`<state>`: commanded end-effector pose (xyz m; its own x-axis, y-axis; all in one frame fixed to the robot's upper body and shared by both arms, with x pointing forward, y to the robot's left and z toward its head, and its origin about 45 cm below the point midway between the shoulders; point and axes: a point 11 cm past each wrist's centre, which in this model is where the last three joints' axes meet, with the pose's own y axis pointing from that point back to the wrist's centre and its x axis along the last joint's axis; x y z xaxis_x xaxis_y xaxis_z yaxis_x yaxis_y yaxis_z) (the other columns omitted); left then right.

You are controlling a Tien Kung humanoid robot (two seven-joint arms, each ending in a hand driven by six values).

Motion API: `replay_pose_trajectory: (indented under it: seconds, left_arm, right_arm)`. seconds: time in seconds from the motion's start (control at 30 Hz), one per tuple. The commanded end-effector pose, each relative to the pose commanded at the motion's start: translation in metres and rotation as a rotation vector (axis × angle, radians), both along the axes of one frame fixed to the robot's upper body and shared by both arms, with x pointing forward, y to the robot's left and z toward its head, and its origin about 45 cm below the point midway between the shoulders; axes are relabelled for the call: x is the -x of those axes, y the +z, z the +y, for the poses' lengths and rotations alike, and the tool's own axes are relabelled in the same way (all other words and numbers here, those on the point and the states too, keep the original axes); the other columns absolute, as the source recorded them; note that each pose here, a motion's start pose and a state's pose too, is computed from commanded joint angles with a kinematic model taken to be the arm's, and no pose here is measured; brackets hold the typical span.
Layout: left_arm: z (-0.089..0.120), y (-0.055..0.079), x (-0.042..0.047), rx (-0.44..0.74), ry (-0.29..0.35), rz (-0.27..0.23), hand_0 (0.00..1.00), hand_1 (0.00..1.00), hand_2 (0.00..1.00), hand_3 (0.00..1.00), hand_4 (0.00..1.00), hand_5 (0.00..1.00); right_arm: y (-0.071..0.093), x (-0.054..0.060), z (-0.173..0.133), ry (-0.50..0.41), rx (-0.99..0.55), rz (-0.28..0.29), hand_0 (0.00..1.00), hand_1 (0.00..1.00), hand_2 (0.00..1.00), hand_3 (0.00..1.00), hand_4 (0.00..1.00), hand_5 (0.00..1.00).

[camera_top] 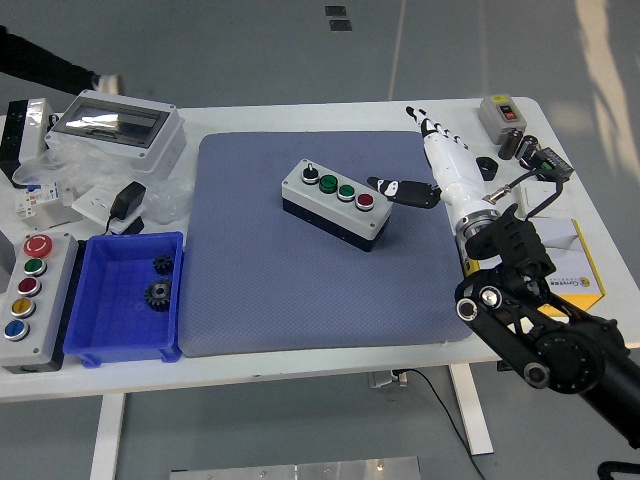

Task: Pick up the button,place it on the desk,press the button,press the button

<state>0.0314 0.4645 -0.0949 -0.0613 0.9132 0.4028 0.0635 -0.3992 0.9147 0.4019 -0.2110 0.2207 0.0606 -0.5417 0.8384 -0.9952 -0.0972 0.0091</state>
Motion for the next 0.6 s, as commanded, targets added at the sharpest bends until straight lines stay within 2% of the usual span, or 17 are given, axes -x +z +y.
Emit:
replay_pose_trajectory:
  seconds: [0.27, 0.6]
  left_arm:
    - [0.002, 0.001, -0.0018, -0.004, 0.001, -0.003, 0.624, 0.515, 0.532, 0.599, 0.614, 0.218]
    - [0.003, 0.002, -0.0021, -0.005, 0.003, -0.003, 0.624, 0.515, 0.532, 0.599, 0.615, 0.218]
  right_arm:
    - [-0.001, -0.01, 0.016, 0.052, 0.001, 0.045, 0.998, 0.998, 0.998, 0.998, 0.967, 0.365]
    - [-0.03, -0.018, 0.034, 0.081, 0.035, 0.162, 0.998, 0.998, 0.998, 0.998, 0.969, 0.364]
